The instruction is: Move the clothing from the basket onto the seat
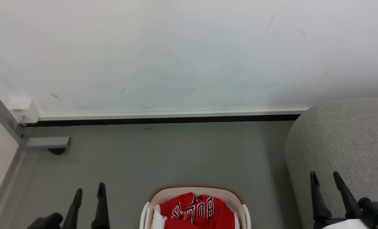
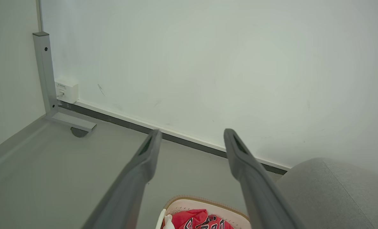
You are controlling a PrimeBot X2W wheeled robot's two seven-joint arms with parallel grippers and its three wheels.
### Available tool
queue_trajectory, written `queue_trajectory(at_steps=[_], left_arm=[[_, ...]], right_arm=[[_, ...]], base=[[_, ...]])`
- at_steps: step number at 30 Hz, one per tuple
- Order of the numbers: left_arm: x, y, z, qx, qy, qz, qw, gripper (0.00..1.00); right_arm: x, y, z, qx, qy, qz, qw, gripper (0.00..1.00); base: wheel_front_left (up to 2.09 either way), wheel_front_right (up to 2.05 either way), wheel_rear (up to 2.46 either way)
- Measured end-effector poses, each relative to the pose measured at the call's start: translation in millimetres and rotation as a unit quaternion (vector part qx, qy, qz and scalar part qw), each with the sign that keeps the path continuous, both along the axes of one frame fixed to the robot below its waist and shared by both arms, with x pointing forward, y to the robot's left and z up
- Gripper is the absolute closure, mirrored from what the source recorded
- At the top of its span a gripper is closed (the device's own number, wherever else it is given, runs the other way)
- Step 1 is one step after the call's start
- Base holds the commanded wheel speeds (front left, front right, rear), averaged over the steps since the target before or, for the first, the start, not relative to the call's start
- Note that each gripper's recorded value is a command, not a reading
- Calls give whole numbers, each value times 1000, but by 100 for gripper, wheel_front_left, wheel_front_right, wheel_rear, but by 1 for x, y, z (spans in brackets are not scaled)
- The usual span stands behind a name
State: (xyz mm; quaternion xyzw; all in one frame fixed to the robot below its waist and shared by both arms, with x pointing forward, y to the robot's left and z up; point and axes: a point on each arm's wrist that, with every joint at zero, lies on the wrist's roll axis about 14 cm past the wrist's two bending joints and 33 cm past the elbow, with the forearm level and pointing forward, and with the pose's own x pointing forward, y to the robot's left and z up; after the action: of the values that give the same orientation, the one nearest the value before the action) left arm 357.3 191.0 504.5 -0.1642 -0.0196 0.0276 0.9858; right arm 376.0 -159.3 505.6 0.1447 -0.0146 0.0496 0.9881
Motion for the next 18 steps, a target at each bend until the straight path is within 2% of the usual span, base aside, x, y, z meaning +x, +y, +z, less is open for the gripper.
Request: queue_trajectory(at_steps=[18], left_arm=[[-6,-4,7,91,-18,-14,996,0]], right_arm=[[-4,-2,-2,-47,-10,-1,999,0]], base=[[0,0,0]])
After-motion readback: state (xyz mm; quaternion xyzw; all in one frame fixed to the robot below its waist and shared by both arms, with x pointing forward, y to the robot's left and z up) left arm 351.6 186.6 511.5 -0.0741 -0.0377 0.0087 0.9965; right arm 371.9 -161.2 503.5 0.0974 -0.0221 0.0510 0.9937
